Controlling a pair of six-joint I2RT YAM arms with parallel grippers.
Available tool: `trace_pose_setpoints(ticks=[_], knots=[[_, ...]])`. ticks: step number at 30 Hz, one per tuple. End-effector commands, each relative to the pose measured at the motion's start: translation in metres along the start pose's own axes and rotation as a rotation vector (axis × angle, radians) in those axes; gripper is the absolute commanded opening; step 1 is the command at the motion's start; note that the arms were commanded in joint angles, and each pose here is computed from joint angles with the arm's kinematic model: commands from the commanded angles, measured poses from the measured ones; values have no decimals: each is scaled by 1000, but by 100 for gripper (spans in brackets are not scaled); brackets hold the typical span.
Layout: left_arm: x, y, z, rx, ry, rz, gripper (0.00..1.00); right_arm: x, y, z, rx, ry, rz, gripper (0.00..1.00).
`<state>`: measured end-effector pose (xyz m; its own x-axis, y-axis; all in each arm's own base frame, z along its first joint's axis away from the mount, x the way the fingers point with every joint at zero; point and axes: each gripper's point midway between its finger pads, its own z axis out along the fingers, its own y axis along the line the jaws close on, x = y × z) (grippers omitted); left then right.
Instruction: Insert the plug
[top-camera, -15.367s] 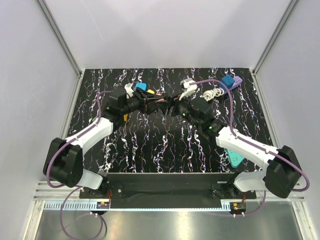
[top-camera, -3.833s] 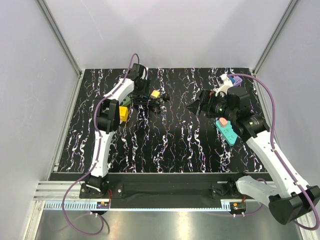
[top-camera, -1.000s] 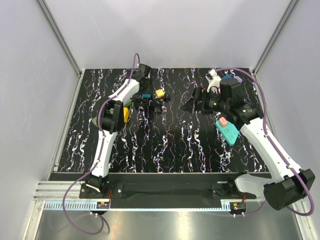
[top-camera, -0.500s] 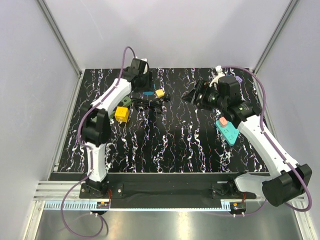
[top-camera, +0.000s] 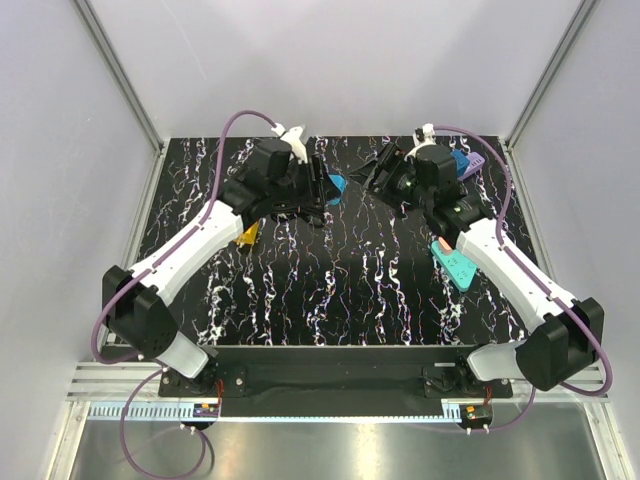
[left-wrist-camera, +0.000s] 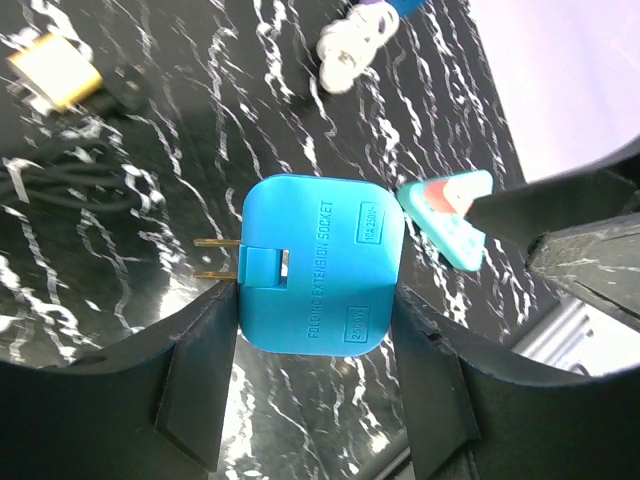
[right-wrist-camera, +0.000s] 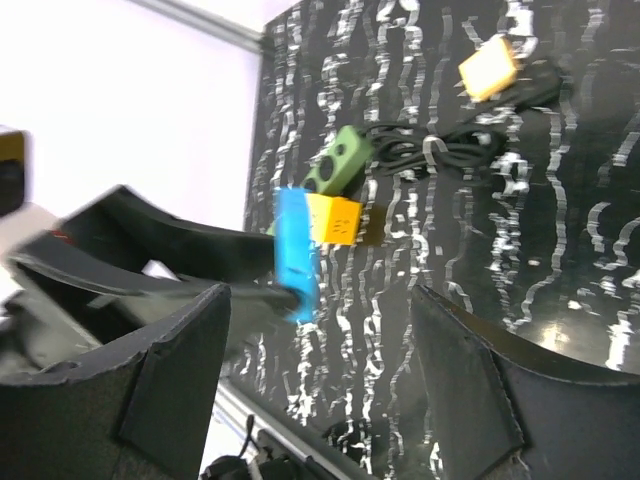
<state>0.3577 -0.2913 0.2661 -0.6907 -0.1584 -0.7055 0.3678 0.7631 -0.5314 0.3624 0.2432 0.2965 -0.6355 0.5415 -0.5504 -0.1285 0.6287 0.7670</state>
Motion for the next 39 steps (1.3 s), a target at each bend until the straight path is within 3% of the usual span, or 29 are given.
trace_pose_setpoints(ticks=[1,20,22,24,26,27,28,31,34,39], knots=[[-14,-33,-12,106,-80,-5,0,-11,32,-4,-93,-62,14,78],[-8,-67,-26,178,-90,18,0,19,17,8,-71,31,6,56],[-10,-69,-27,185,-92,21,0,21,23,8,-107,48,-10,49],[-9,-69,-28,186,-91,22,0,25,27,8,-138,64,-26,33],[-8,-70,-29,192,-87,24,6,26,29,6,-156,74,-40,11],[-7,-71,-30,197,-86,25,21,27,32,4,-171,77,-56,4],[-6,-72,-31,205,-81,34,29,27,32,3,-175,75,-63,0],[-1,-72,-43,216,-71,67,58,20,39,-8,-198,42,-101,0],[-3,-67,-67,241,-71,70,66,10,55,-30,-250,0,-145,0],[-5,-76,-104,449,-65,2,68,3,77,-56,-339,-26,-162,0]])
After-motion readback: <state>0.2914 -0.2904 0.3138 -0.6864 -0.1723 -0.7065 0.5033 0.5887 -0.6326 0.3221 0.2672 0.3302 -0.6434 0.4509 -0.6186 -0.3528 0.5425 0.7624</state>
